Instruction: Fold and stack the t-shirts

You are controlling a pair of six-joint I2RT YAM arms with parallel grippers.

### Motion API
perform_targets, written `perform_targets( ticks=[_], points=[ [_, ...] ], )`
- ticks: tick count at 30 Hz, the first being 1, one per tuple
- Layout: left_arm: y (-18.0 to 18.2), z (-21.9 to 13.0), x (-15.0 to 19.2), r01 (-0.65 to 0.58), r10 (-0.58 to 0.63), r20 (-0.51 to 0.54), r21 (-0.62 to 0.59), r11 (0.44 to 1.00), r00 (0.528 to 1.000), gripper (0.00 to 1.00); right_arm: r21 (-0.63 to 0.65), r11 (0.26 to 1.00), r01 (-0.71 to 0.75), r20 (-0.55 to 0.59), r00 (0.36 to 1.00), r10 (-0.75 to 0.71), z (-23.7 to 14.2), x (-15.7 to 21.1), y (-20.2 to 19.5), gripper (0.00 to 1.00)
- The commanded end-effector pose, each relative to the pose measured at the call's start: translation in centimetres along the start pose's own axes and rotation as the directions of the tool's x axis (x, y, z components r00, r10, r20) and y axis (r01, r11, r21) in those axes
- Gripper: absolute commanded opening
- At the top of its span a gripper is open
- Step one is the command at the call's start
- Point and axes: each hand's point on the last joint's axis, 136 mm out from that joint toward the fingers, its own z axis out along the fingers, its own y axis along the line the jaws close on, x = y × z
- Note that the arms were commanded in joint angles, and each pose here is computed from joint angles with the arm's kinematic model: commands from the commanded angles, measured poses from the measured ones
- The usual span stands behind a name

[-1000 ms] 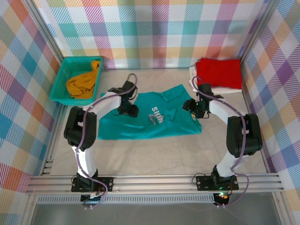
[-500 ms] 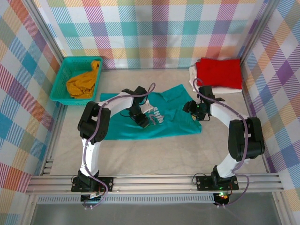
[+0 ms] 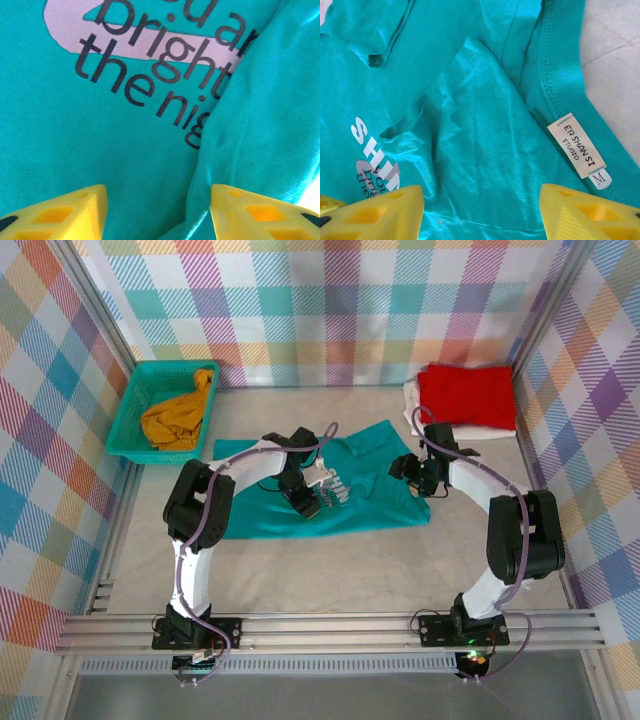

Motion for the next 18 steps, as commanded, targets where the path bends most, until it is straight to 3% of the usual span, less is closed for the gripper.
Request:
perform_targets(
  ticks=[1,9,12,16,18],
  points=[
    [0.5,0.9,0.6,-0.025,0.024,-0.027,-0.020,1.000,0.999,0.54,-0.035,0.999,0.023,0.014,1.000,-0.023,-0.9,0.0,0.8,0.63],
    [0.7,1.0,0.2,-0.035,0.034,-0.020,-0.023,0.999,0.999,0.31,-0.045,0.999,0.021,0.014,1.000,-0.021,-1.0,0.1,0.8,0.63],
    [0.5,1.1,0.6,-0.040,0.040,-0.039,-0.014,0.999,0.998,0.31,-0.049,0.999,0.021,0.019,1.000,-0.020,-1.1,0.0,0.8,0.64],
    [0.2,1.3,1.1,-0.038,0.039,-0.060,0.008,0.999,0.997,0.39,-0.053,0.998,0.023,0.027,0.999,-0.021,-1.3,-0.2,0.8,0.65],
    [0.2,1.5,1.3,-0.041,0.042,-0.067,0.010,0.999,0.997,0.34,-0.054,0.998,0.021,0.026,0.999,-0.020,-1.2,-0.3,0.9,0.66]
  ],
)
